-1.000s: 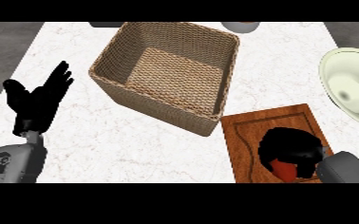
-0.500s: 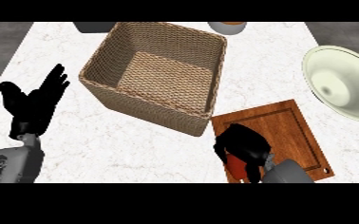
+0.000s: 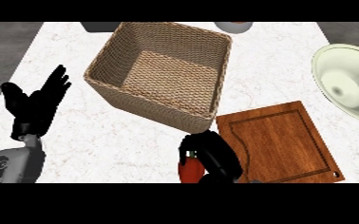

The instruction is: Pick the bell pepper from the cutting board and place it in the basket

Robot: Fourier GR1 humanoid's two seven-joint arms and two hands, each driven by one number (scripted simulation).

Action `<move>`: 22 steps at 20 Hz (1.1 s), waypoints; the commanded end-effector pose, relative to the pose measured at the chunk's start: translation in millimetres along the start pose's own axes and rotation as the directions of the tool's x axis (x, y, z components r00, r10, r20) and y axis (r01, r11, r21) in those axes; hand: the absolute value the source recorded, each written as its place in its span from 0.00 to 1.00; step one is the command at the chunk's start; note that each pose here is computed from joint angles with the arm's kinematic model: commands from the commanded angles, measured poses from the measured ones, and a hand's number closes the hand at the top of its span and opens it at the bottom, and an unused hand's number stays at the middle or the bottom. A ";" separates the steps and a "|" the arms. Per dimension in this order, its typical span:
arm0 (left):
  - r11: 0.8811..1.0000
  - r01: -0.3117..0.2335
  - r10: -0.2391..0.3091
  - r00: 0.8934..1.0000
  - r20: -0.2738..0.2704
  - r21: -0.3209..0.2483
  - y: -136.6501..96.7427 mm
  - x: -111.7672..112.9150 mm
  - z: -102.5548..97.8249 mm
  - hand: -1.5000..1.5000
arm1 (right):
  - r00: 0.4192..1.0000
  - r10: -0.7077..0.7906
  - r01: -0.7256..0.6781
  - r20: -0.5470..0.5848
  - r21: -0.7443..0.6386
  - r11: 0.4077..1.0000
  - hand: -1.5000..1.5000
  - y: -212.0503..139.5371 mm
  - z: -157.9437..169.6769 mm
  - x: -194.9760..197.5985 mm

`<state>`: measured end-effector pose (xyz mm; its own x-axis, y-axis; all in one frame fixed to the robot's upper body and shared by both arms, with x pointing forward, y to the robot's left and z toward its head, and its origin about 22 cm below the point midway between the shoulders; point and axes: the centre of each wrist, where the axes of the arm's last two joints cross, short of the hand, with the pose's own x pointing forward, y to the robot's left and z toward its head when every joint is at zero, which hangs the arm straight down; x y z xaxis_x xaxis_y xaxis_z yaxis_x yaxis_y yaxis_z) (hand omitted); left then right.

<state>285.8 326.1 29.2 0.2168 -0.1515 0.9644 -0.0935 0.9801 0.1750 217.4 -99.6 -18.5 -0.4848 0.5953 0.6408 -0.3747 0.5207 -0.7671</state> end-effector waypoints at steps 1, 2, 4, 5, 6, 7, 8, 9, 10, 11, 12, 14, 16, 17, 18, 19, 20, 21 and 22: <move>1.000 -0.003 0.003 1.000 0.006 -0.009 -4.5 2.6 -1.8 0.50 | 0.996 -0.091 0.086 -0.017 -0.196 0.977 1.00 -1.8 -5.1 37.3; 1.000 -0.006 0.006 1.000 -0.004 -0.017 -5.9 1.4 -2.4 0.50 | 0.994 -0.107 0.099 -0.027 -0.222 0.970 1.00 1.3 -2.8 43.1; 1.000 0.008 -0.008 1.000 0.009 -0.016 -2.3 6.0 -2.5 0.50 | 0.990 -0.133 0.113 -0.048 -0.303 0.946 1.00 -3.3 -4.2 56.5; 1.000 0.010 -0.010 1.000 0.002 -0.026 -3.8 2.3 -0.7 0.50 | 0.989 -0.141 0.116 -0.053 -0.331 0.937 1.00 -3.2 -4.4 62.7; 1.000 0.005 -0.005 1.000 0.008 -0.027 -5.5 2.1 -1.1 0.50 | 0.988 -0.143 0.113 -0.057 -0.358 0.927 1.00 -5.5 -5.9 69.2; 1.000 0.004 -0.004 1.000 -0.007 -0.022 -5.3 1.4 -1.5 0.50 | 0.987 -0.146 0.111 -0.062 -0.387 0.915 1.00 -7.3 -6.3 76.3; 1.000 0.025 -0.025 1.000 0.006 -0.014 -3.4 5.7 -2.8 0.50 | 0.986 -0.150 0.109 -0.067 -0.413 0.904 1.00 -9.3 -8.3 82.7; 0.999 0.019 -0.018 1.000 0.004 -0.036 -4.2 4.8 -1.8 0.50 | 0.983 -0.161 0.107 -0.086 -0.444 0.890 1.00 -10.1 -8.8 85.1; 0.999 0.012 -0.012 1.000 0.000 -0.035 -6.7 4.1 -3.1 0.50 | 0.983 -0.155 0.096 -0.093 -0.458 0.884 1.00 -12.6 -11.7 91.0; 0.999 0.021 -0.021 1.000 0.005 -0.026 -2.0 4.2 -2.1 0.50 | 0.982 -0.166 0.103 -0.090 -0.482 0.870 1.00 -15.0 -12.0 96.4; 0.999 0.016 -0.016 1.000 0.026 -0.030 -7.1 9.7 -4.7 0.50 | 0.983 -0.144 0.072 -0.113 -0.487 0.871 1.00 -15.0 -16.3 97.6; 0.999 0.013 -0.013 1.000 0.009 -0.039 -4.2 5.8 -2.5 0.50 | 0.979 -0.159 0.066 -0.128 -0.539 0.839 1.00 -19.1 -20.0 103.3; 0.998 0.022 -0.022 1.000 0.010 -0.050 -11.1 10.1 -5.3 0.50 | 0.976 -0.165 0.056 -0.141 -0.572 0.818 1.00 -26.6 -25.4 111.5; 0.999 0.021 -0.021 1.000 0.014 -0.037 -10.4 9.8 -5.8 0.50 | 0.978 -0.155 0.042 -0.141 -0.593 0.804 1.00 -32.0 -30.6 114.6; 0.999 0.019 -0.018 1.000 0.013 -0.044 -9.0 6.7 -4.3 0.50 | 0.974 -0.157 0.028 -0.162 -0.606 0.795 1.00 -36.7 -34.6 116.0; 0.998 0.025 -0.023 0.999 0.022 -0.059 -13.1 11.1 -6.5 0.50 | 0.975 -0.150 0.016 -0.166 -0.619 0.786 1.00 -40.1 -38.4 120.0; 0.997 0.028 -0.028 1.000 0.011 -0.065 -14.9 9.1 -5.7 0.50 | 0.973 -0.152 0.006 -0.176 -0.636 0.771 1.00 -45.1 -43.0 122.0; 0.998 0.023 -0.022 1.000 0.010 -0.059 -13.0 6.6 -5.7 0.50 | 0.972 -0.152 -0.002 -0.177 -0.661 0.750 1.00 -49.0 -46.2 126.2; 0.997 0.036 -0.035 0.999 0.015 -0.064 -12.7 9.4 -5.8 0.50 | 0.966 -0.151 -0.029 -0.211 -0.665 0.746 1.00 -53.5 -51.9 126.0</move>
<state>293.8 314.4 34.4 0.2064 -0.1764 0.9624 -0.0367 0.9815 0.1878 206.5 -27.4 87.7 -0.2844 0.6119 0.7380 0.1810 0.7903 -0.5854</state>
